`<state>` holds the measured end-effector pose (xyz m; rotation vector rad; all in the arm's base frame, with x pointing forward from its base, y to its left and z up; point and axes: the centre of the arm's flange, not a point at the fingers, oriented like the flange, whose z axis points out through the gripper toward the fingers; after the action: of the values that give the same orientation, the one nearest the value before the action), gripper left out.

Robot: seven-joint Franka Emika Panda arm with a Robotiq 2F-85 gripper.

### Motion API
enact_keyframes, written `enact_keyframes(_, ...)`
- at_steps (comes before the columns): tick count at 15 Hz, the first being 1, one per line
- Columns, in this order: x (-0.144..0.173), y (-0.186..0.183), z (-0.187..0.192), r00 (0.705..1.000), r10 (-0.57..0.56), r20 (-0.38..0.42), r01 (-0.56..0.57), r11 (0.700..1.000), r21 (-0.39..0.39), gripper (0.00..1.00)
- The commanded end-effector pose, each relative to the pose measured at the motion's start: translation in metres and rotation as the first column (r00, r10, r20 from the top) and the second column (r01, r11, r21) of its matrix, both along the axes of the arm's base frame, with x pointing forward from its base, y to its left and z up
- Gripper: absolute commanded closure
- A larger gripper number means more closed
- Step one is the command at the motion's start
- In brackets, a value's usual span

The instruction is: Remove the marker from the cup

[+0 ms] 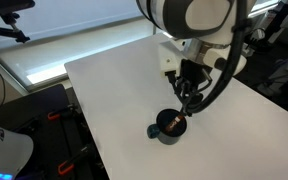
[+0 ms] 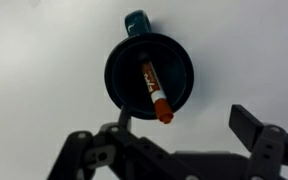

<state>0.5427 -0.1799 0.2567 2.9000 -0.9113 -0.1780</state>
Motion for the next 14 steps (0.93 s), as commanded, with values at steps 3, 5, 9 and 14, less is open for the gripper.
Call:
enact_keyframes(3,0.003,0.001,-0.004,1.0,0.003,-0.001,-0.003,1.0,-0.007,0.0)
enact_keyframes(5,0.007,0.001,-0.011,1.0,0.0,-0.008,0.0,1.0,-0.012,0.0)
enact_keyframes(9,0.02,-0.003,-0.03,1.0,-0.012,-0.013,0.011,1.0,-0.025,0.0)
enact_keyframes(14,0.014,-0.004,-0.037,0.999,0.004,-0.034,-0.005,1.0,-0.011,0.0)
